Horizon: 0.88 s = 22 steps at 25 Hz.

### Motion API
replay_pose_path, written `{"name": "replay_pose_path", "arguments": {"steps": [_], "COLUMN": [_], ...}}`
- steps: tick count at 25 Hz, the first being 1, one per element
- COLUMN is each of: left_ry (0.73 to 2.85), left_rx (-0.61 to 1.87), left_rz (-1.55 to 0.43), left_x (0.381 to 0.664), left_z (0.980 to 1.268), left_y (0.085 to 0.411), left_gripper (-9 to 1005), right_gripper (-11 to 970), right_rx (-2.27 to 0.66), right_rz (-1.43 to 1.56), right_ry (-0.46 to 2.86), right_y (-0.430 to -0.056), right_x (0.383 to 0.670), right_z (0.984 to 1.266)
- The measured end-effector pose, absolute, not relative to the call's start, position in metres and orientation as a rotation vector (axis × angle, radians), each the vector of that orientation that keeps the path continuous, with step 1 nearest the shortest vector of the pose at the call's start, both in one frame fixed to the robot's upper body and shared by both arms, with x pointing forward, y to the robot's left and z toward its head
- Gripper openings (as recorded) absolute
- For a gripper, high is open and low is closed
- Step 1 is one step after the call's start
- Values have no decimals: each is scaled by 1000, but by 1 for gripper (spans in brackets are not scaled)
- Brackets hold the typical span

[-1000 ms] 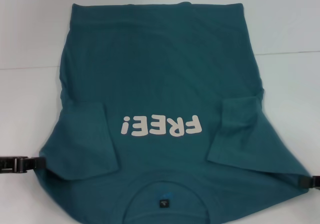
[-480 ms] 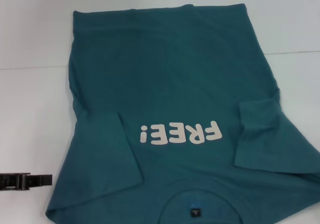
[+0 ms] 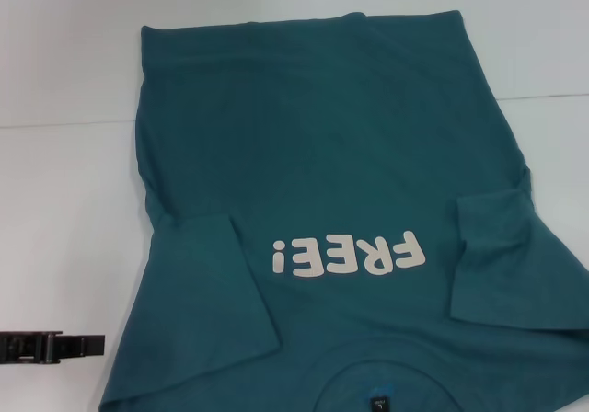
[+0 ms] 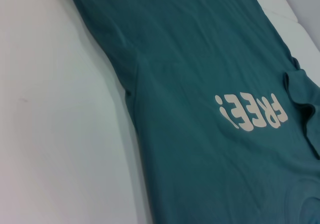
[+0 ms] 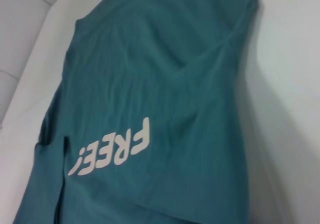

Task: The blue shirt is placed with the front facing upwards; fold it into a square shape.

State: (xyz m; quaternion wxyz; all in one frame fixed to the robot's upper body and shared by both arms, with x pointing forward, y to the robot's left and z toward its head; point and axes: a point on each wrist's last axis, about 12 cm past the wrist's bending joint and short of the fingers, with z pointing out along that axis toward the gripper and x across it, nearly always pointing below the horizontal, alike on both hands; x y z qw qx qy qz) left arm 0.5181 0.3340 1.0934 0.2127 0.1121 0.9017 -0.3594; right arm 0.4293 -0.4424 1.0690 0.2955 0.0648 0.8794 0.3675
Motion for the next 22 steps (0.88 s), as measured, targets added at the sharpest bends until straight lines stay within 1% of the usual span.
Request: {"name": "replay_pose_path", "arguments": {"steps": [5, 11, 16, 22], "left_ry": [2516, 2592, 2641, 2685], "left_rx": [309, 248, 224, 241], "left_rz": [-1010, -1008, -1006, -1006], "left_x": [518, 516, 515, 514], "left_z": [1094, 1094, 1095, 1092], "left_y": [333, 336, 337, 332], "left_gripper": [94, 100, 299, 506], "right_gripper": [41, 41, 41, 40], "right_rx": [149, 144, 138, 138], "right_rz": [984, 986, 988, 991], "right_ry": [2334, 2332, 2330, 2330], "right_y": [-439, -438, -437, -436], "right_x": [435, 436, 438, 438], "right_z": [1071, 1070, 1071, 1071]}}
